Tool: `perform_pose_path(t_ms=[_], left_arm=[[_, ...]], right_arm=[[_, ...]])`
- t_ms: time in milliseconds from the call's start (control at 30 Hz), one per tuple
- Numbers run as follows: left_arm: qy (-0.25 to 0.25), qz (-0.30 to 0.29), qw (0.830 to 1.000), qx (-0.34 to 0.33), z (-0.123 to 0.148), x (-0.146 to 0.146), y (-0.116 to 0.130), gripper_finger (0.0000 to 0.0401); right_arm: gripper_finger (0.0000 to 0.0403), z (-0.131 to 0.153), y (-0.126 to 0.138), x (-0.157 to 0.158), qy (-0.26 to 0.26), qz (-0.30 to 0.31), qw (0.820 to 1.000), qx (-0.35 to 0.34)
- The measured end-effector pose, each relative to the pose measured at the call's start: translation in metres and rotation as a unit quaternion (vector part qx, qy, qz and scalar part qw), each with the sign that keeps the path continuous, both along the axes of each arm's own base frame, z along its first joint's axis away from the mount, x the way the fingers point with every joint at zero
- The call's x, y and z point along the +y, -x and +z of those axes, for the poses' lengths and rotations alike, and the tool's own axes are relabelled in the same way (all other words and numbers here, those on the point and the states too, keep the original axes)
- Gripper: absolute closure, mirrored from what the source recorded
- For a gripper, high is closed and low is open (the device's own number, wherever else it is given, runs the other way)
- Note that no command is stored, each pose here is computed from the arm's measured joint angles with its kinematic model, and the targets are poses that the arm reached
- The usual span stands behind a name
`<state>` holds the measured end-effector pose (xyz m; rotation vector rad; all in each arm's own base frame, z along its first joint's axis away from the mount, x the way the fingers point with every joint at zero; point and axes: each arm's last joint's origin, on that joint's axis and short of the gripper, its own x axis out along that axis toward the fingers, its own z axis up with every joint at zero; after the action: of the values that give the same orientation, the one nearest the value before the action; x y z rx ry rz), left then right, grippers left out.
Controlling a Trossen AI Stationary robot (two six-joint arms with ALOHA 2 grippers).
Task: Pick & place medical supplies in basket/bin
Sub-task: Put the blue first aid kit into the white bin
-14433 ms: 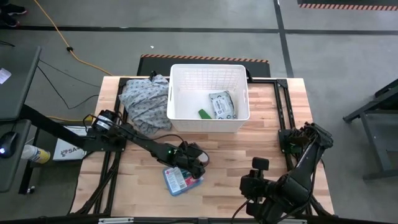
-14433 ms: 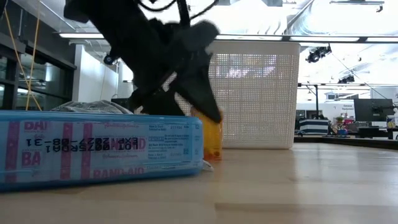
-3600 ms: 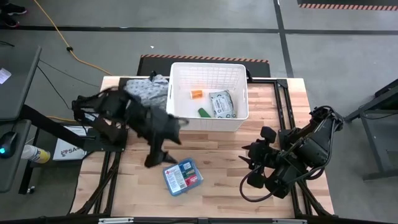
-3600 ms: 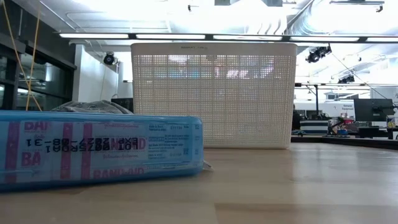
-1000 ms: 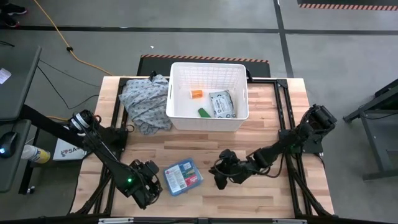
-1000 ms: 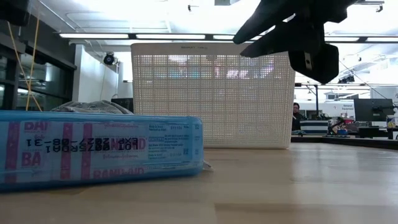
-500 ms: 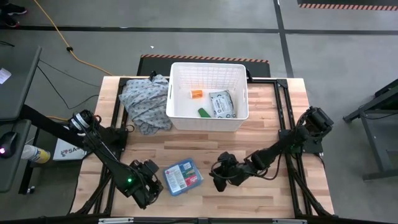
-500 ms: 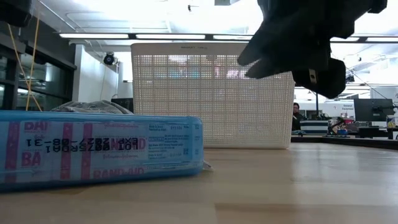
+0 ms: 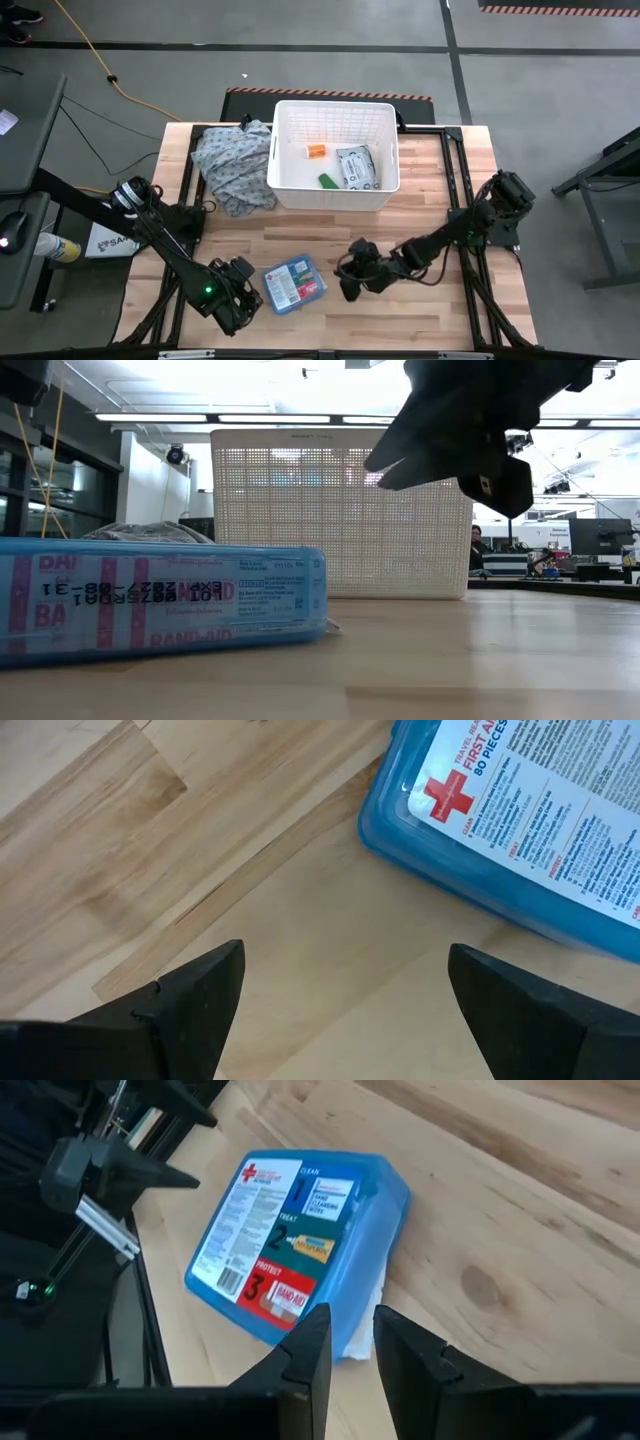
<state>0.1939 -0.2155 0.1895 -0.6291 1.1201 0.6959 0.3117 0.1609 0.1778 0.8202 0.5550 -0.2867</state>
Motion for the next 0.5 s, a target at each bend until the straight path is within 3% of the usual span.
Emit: perform_pose_path(t_ms=[233,500], left_arm=[[-0.002,0.0,1.0,-0.002,0.0,0.0,0.0,0.002],[-0.001,0.0,1.0,-0.024,0.001,-0.001,-0.003,0.002]], right_arm=[[0.0332,-0.002,-0.001,0.0,-0.007,-0.008,1.0,-0.002],[0.0332,-0.024,-0.011,0.003,-0.026,-0.005,1.0,0.002]])
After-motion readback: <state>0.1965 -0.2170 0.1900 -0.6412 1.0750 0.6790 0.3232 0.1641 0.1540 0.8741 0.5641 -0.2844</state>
